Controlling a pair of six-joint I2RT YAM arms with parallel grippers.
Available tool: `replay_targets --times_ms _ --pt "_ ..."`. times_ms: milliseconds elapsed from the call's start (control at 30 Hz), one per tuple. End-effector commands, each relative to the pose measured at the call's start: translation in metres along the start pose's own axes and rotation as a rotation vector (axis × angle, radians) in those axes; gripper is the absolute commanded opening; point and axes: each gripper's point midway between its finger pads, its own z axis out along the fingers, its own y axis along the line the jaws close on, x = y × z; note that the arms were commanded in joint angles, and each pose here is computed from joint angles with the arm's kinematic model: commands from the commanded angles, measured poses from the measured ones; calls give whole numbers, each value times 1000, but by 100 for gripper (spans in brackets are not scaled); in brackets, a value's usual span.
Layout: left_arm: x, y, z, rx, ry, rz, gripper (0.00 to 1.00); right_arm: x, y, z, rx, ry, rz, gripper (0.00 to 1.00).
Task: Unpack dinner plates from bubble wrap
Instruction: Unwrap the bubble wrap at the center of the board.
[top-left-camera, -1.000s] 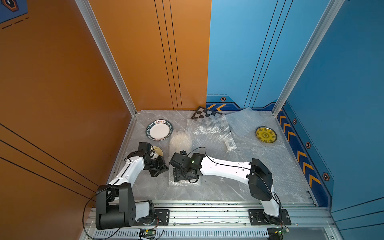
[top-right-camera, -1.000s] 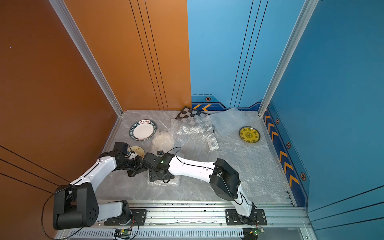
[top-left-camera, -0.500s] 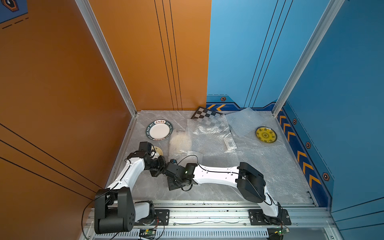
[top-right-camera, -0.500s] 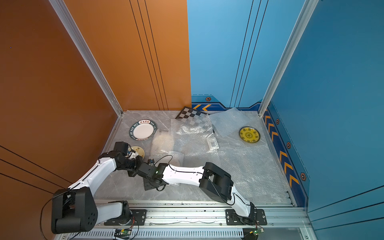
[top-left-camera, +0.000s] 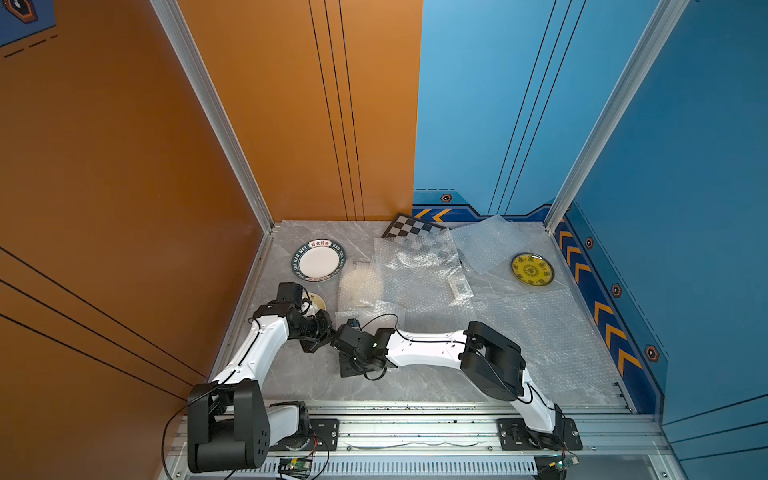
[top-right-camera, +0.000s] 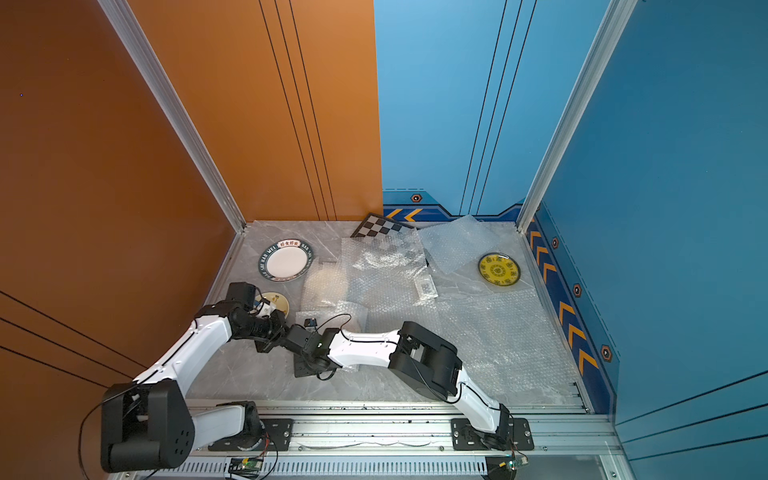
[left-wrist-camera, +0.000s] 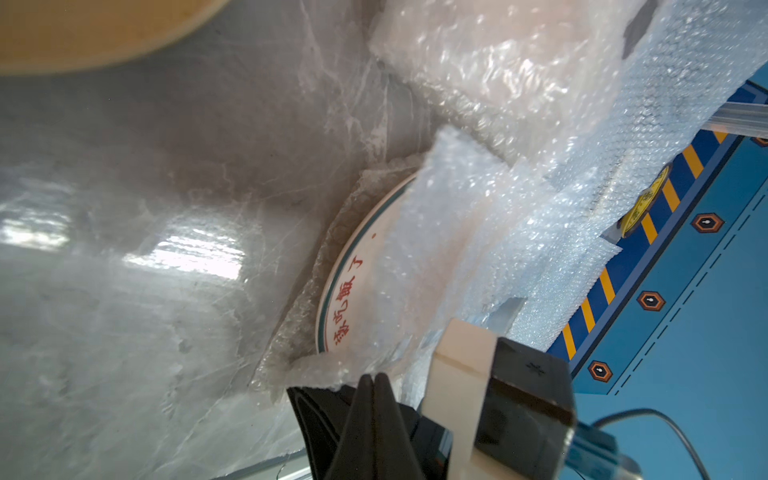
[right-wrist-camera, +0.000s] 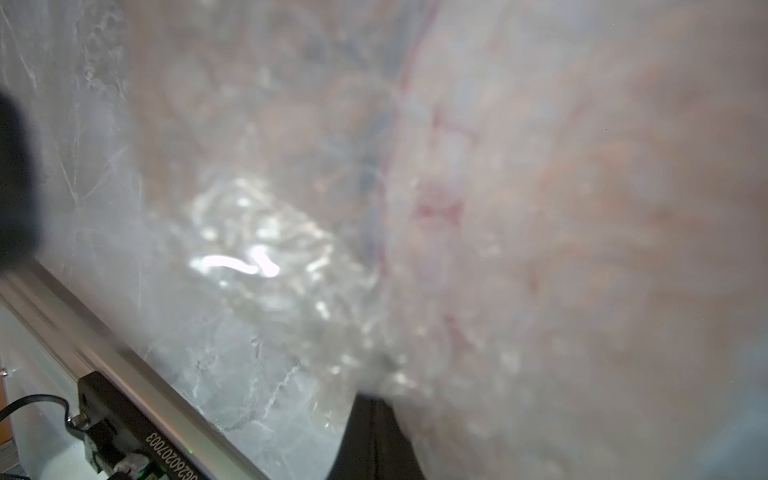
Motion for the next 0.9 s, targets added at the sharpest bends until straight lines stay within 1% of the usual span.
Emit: replay_targets --times_ms 0,167,333,467,600,633,667,733,800,833,867 --pt "-3 -23 -13 49 -25 13 0 23 -19 13 55 70 12 0" --pt "-7 -40 -22 78 -44 23 0 34 -19 16 58 93 0 0" --pt "-7 -59 -26 119 -49 33 0 36 -19 9 55 88 -23 0" --pt "-5 -81 -27 154 -52 59 0 36 -14 0 43 68 -63 0" --pt "0 -98 -25 158 -71 102 0 24 22 -31 -39 -55 -191 0" --pt "1 -101 -25 158 -73 110 0 17 36 -52 -81 -101 -212 0" --pt "3 -103 -23 159 -74 114 0 13 45 -66 -107 -139 -228 0" --pt "5 -107 -23 165 -80 119 0 6 52 -89 -143 -190 -230 1" --pt "7 -112 -25 173 -87 127 0 3 54 -112 -175 -225 -217 4" --pt "7 -115 -26 175 -88 132 0 4 53 -123 -195 -240 -206 8" --pt "8 -118 -27 178 -91 141 0 4 51 -133 -217 -253 -190 14"
